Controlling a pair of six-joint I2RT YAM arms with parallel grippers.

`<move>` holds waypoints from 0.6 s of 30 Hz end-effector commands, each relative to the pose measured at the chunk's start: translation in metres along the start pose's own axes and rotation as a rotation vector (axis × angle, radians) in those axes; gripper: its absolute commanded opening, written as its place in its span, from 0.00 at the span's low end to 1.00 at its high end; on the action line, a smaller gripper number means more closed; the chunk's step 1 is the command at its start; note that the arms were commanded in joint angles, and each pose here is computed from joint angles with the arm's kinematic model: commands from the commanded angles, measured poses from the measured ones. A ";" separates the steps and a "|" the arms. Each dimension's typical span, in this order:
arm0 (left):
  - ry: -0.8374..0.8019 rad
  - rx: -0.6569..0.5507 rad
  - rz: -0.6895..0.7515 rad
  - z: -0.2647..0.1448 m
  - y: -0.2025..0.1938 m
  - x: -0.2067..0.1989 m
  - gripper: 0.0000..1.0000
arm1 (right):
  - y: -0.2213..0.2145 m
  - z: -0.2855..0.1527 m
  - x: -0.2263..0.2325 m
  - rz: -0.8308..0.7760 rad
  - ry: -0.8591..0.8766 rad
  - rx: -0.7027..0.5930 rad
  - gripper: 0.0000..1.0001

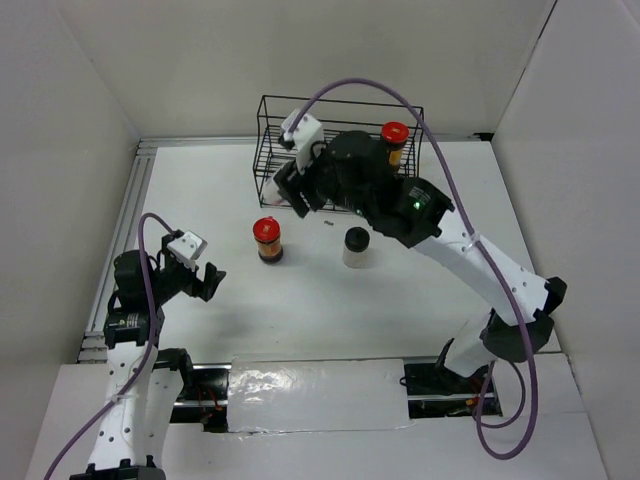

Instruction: Organize the condiment bottles

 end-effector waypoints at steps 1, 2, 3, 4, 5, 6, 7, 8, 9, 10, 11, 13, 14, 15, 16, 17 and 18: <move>0.015 -0.026 0.033 0.002 0.006 0.005 0.92 | 0.037 0.022 -0.037 -0.080 -0.146 -0.098 0.00; 0.013 -0.023 0.027 0.002 0.005 0.004 0.92 | 0.037 0.041 -0.047 -0.088 -0.170 -0.098 0.00; 0.014 -0.025 0.030 0.002 0.005 0.005 0.92 | 0.042 0.050 -0.053 -0.096 -0.183 -0.112 0.00; 0.014 -0.022 0.027 0.002 0.004 0.004 0.92 | 0.054 0.056 -0.060 -0.106 -0.200 -0.144 0.00; 0.017 -0.021 0.024 0.002 0.004 0.005 0.93 | 0.061 0.065 -0.067 -0.108 -0.215 -0.170 0.00; 0.016 -0.020 0.023 0.003 0.003 0.005 0.93 | 0.065 0.083 -0.081 -0.103 -0.247 -0.179 0.00; 0.017 -0.022 0.022 0.003 0.004 0.005 0.93 | 0.068 0.092 -0.088 -0.099 -0.266 -0.188 0.00; 0.016 -0.020 0.019 0.003 0.003 0.005 0.93 | 0.070 0.101 -0.097 -0.093 -0.284 -0.195 0.00; 0.017 -0.021 0.019 0.003 0.003 0.004 0.93 | 0.074 0.118 -0.110 -0.085 -0.311 -0.207 0.00; 0.015 -0.020 0.019 0.003 0.003 0.004 0.93 | 0.078 0.124 -0.117 -0.081 -0.325 -0.217 0.00; 0.014 -0.022 0.018 0.002 0.004 0.004 0.92 | 0.078 0.131 -0.125 -0.079 -0.337 -0.220 0.00; 0.017 -0.024 0.018 0.002 0.004 0.004 0.93 | 0.080 0.144 -0.137 -0.072 -0.365 -0.237 0.00; 0.018 -0.026 0.021 0.001 0.005 0.004 0.93 | 0.084 0.146 -0.139 -0.067 -0.369 -0.258 0.00; 0.020 -0.026 0.024 0.001 0.005 0.004 0.92 | 0.081 0.150 -0.141 -0.064 -0.370 -0.256 0.00; 0.020 -0.026 0.024 0.001 0.005 0.004 0.93 | 0.083 0.149 -0.143 -0.055 -0.371 -0.271 0.00; 0.022 -0.023 0.021 0.001 0.004 0.004 0.93 | 0.081 0.152 -0.145 -0.038 -0.359 -0.282 0.00; 0.025 -0.025 0.025 0.001 0.004 0.005 0.93 | 0.082 0.153 -0.146 -0.026 -0.355 -0.289 0.00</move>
Point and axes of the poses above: each gripper's point midway between its finger pads, its own z axis out along the fingers, its own x axis along the line the jaws close on, y = z × x, the point moved 1 cm from there along -z, back along the fingers, and after that the axes turned 11 degrees about z, right-handed, at the moved point
